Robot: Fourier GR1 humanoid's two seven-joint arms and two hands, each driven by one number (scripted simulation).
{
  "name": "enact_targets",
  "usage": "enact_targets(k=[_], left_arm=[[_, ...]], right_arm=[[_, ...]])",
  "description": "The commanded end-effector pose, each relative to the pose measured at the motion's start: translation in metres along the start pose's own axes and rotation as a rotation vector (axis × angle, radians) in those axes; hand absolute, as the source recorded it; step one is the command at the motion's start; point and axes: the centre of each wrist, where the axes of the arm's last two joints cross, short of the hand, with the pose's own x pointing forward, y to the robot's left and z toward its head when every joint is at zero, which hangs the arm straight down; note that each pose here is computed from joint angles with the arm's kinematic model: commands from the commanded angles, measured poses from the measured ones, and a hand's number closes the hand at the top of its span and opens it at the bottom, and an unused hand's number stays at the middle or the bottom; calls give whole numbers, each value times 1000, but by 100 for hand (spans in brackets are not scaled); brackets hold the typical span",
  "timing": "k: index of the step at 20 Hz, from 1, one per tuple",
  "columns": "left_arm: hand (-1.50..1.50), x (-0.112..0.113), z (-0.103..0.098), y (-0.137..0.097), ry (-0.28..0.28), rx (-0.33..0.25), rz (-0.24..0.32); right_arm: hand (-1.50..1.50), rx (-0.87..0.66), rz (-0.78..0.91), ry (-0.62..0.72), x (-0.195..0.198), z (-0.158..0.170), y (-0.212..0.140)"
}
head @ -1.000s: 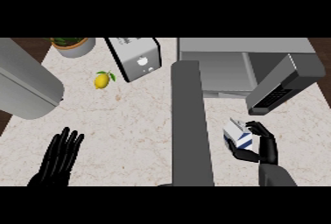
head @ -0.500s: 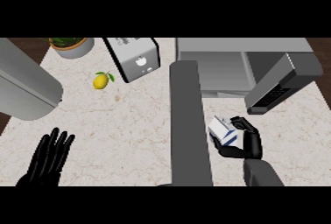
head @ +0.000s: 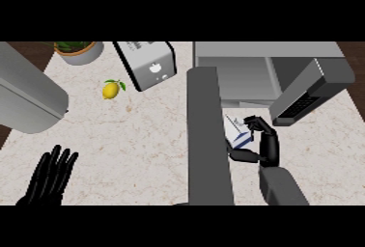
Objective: Pick up the milk, place it into the microwave and close the microwave
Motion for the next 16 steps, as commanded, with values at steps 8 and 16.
enact_targets(k=[8,16], left_arm=[[-150,3,-6,7,-2,-2,20],[-150,8,-19,22,-4,-2,-4]], right_arm=[[150,-47,112,31,36,-79,1],[150,-24,335,82,25,-109,-5]])
